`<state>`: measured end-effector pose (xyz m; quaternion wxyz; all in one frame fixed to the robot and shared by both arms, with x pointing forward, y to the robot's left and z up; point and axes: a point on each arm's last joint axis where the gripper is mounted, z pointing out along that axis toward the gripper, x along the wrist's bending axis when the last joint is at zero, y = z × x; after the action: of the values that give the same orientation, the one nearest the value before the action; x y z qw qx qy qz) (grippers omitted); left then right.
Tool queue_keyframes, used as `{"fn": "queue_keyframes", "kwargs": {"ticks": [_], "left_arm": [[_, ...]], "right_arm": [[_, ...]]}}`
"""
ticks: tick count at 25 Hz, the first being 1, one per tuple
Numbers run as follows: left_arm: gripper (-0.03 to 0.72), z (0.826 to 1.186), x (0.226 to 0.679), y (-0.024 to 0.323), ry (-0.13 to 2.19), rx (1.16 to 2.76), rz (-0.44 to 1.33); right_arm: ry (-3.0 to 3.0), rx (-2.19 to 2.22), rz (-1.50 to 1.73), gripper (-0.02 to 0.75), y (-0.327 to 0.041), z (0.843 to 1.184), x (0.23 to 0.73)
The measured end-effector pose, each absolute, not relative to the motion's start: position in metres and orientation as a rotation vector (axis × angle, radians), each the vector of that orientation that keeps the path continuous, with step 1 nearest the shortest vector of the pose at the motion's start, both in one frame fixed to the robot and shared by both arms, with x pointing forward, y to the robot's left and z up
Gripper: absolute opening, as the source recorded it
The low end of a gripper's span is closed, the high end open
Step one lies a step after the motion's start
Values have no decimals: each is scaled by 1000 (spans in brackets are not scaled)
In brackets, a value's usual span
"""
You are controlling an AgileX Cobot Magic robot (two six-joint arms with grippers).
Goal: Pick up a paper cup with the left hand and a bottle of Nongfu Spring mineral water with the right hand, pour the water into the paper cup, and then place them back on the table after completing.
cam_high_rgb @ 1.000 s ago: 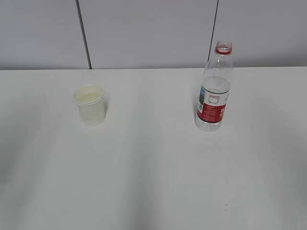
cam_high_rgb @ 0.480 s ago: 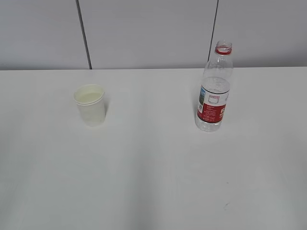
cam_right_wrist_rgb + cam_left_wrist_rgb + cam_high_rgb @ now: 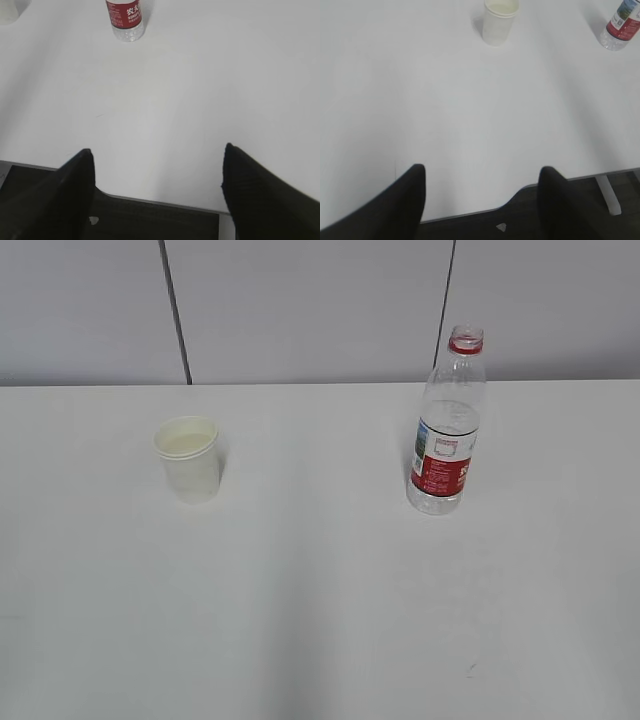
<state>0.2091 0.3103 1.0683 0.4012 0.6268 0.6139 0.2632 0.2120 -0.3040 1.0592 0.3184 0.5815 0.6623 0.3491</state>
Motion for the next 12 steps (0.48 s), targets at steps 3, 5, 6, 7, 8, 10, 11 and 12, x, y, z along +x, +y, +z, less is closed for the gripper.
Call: {"fn": "queue_keyframes", "kwargs": {"ticks": [3, 5, 6, 7, 8, 10, 11, 12], "left_arm": [[438, 1064, 211, 309, 1554, 1609, 659], [438, 1060, 213, 309, 1549, 1635, 661], [438, 1058, 214, 309, 1547, 1649, 662], [438, 1057, 214, 309, 1542, 1663, 666], [438, 1056, 215, 309, 1535, 1671, 671], [438, 1058, 216, 308, 1507, 1663, 692], [438, 1059, 218, 308, 1491, 1654, 704], [438, 1060, 218, 308, 1481, 1646, 712]], "right_arm": [[1760, 1545, 900, 587, -304, 1051, 214], [1779, 1524, 884, 587, -304, 1050, 215], [1785, 1515, 879, 587, -304, 1050, 215], [1787, 1509, 875, 587, -304, 1050, 215], [1790, 1506, 870, 587, -304, 1050, 215], [1789, 1501, 866, 587, -304, 1048, 216], [1785, 1498, 870, 587, -304, 1048, 217], [1781, 1491, 874, 587, -304, 1048, 218]]}}
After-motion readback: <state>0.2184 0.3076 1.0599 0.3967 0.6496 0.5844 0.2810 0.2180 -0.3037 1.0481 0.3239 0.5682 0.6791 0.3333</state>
